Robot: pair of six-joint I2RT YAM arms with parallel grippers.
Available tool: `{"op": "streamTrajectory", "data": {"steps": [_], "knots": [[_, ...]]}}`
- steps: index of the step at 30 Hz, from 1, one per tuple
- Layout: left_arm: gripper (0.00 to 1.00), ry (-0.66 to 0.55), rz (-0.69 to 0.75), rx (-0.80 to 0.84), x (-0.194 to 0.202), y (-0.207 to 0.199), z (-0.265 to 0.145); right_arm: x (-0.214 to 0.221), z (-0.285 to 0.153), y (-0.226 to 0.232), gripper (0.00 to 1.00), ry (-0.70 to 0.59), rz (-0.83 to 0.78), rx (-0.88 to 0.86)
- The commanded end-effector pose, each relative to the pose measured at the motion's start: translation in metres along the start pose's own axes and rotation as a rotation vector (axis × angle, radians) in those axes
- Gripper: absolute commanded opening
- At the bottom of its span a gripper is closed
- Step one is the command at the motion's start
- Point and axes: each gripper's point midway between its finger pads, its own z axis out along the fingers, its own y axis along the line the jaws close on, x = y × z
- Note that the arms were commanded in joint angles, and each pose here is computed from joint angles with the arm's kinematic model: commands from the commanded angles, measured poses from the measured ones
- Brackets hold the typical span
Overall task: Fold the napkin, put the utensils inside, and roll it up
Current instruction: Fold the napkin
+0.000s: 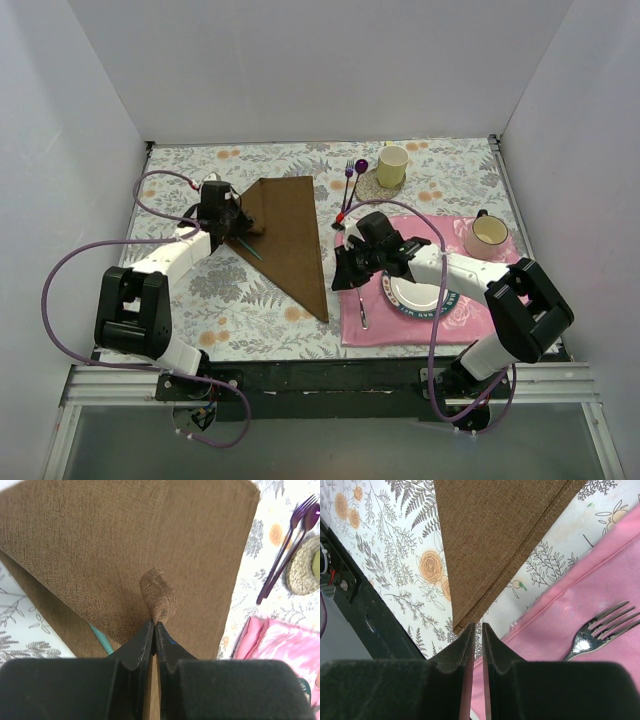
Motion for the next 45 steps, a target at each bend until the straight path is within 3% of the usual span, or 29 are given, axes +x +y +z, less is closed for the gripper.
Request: {"op": "streamTrajectory", "data": {"steps": [1, 23, 39, 43, 44, 45], "knots": [[0.0, -0.012, -0.016, 0.052, 0.001, -0.012, -0.013, -0.004, -0.006, 0.006, 0.18, -0.031, -0.014, -0.027], [0.02, 0.011, -0.036, 0.058, 0.021, -0.004, -0.019, 0.004, -0.004, 0.004, 0.18, -0.023, 0.002, -0.029], [0.11, 0.07, -0.052, 0.054, 0.045, 0.006, -0.016, 0.005, -0.001, 0.003, 0.18, -0.019, 0.007, -0.033], [0.28, 0.077, -0.067, 0.064, 0.051, 0.009, -0.02, 0.005, -0.001, 0.003, 0.18, -0.019, 0.009, -0.036], [0.39, 0.083, -0.067, 0.088, 0.052, 0.005, -0.025, 0.006, 0.0, 0.004, 0.18, -0.017, 0.008, -0.04], [0.43, 0.087, -0.066, 0.103, 0.052, 0.001, -0.028, 0.005, 0.001, 0.003, 0.18, -0.016, 0.01, -0.04]]}}
